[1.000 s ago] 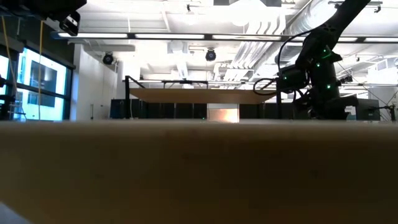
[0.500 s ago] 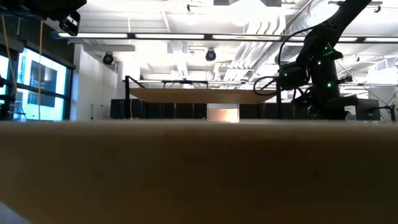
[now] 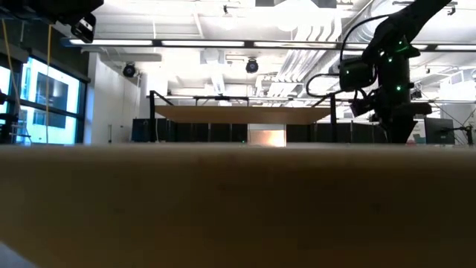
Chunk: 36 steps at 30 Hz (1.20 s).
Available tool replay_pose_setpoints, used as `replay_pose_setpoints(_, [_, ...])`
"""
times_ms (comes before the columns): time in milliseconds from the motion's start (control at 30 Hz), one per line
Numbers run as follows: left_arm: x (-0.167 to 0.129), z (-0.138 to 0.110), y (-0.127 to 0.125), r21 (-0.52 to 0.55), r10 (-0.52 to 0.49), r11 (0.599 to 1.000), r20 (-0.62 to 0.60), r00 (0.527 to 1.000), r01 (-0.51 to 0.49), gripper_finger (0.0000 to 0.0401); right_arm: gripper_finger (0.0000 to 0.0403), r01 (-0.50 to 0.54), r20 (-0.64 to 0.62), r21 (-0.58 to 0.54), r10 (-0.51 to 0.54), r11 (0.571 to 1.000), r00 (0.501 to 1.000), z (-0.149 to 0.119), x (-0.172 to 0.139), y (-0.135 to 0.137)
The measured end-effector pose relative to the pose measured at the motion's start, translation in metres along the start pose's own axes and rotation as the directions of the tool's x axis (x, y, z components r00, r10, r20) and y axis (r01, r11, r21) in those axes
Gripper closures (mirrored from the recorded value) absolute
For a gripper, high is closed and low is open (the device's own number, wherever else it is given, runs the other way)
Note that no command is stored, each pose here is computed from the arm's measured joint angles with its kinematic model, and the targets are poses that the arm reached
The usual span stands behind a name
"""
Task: Place and stack plates onto a shelf
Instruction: Put the light green plate onto the shelf
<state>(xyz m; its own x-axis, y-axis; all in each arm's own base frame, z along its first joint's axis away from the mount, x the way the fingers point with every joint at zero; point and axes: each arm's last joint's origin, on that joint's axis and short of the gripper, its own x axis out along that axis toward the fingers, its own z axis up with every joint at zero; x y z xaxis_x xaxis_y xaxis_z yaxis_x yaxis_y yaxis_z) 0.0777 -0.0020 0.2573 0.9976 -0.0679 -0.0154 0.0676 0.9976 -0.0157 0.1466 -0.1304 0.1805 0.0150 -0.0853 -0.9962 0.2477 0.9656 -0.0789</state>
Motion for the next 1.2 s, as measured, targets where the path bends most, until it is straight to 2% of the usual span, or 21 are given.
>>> replay_pose_setpoints(1200, [0.000,0.000,0.000,0.000,0.001,1.000,0.000,1.000,-0.001,0.0400,0.0403,0.093,0.199,0.047,-0.101,0.995,0.975,-0.017,-0.038,0.006])
